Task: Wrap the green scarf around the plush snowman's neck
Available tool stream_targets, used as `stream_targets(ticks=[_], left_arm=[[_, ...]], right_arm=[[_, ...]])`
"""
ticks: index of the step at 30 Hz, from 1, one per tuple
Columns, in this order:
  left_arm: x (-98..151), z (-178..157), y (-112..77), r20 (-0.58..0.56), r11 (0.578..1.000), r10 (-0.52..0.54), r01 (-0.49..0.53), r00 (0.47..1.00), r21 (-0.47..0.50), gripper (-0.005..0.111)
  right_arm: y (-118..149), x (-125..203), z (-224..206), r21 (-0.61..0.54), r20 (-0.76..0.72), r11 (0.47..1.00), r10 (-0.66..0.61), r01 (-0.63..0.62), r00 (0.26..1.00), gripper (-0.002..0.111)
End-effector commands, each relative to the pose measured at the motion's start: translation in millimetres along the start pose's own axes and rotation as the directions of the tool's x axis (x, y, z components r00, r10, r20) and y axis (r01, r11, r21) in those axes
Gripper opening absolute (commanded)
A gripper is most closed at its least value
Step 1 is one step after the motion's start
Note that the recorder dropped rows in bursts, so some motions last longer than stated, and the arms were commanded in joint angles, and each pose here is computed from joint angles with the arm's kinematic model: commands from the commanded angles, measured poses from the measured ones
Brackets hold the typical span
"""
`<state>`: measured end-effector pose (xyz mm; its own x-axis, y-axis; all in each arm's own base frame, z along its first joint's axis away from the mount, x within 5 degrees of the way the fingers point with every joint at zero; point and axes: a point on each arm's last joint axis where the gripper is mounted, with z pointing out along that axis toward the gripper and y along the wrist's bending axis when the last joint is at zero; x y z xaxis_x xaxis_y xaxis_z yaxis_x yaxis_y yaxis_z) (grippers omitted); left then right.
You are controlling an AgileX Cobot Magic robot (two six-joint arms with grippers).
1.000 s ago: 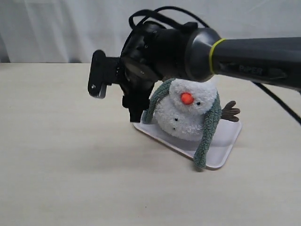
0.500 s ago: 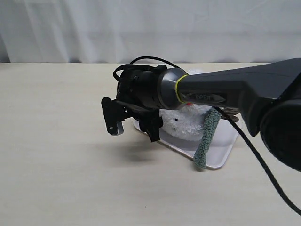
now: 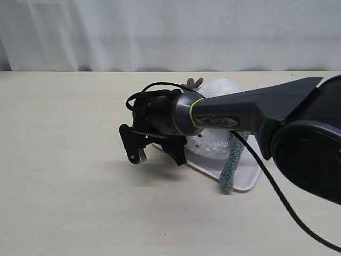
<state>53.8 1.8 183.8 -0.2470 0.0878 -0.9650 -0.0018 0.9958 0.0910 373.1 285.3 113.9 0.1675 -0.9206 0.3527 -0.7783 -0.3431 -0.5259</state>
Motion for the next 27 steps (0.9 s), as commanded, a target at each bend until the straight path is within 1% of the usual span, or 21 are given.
stream_targets(ticks=[1, 5, 9, 12, 16, 18, 23, 27], left_arm=[[-0.3, 0.1, 0.0, 0.013, 1.000, -0.006, 0.006, 1.000, -0.001, 0.000], [-0.3, 0.1, 0.0, 0.013, 1.000, -0.006, 0.006, 1.000, -0.001, 0.000], [-0.3, 0.1, 0.0, 0.013, 1.000, -0.006, 0.006, 1.000, -0.001, 0.000], [-0.3, 0.1, 0.0, 0.013, 1.000, -0.006, 0.006, 1.000, -0.001, 0.000], [-0.3, 0.1, 0.0, 0.013, 1.000, -0.006, 0.006, 1.000, -0.001, 0.000], [-0.3, 0.1, 0.0, 0.013, 1.000, -0.006, 0.006, 1.000, -0.001, 0.000], [-0.3, 0.1, 0.0, 0.013, 1.000, -0.006, 0.006, 1.000, -0.001, 0.000], [-0.3, 0.1, 0.0, 0.013, 1.000, -0.006, 0.006, 1.000, -0.001, 0.000]], right_arm=[[-0.6, 1.1, 0.5, 0.009, -0.006, 1.000, -0.010, 0.010, 1.000, 0.024], [0.4, -1.2, -1.3, 0.007, -0.009, 1.000, -0.013, 0.014, 1.000, 0.004], [1.7, -10.4, -9.1, 0.022, 0.005, 0.999, -0.030, 0.030, 1.000, 0.004], [-1.5, -12.8, -16.7, 0.057, -0.002, 0.997, -0.054, 0.054, 0.999, 0.004], [-7.9, -10.7, -31.0, 0.087, 0.004, 0.996, -0.011, 0.011, 1.000, 0.004], [-12.2, -5.3, -39.7, 0.092, 0.002, 0.995, 0.038, -0.038, 0.999, 0.004], [-13.8, 6.4, -57.2, 0.032, -0.012, 0.989, 0.146, -0.146, 0.989, 0.004], [-12.1, 7.8, -68.8, -0.040, 0.037, 0.987, 0.158, -0.156, 0.987, 0.004]])
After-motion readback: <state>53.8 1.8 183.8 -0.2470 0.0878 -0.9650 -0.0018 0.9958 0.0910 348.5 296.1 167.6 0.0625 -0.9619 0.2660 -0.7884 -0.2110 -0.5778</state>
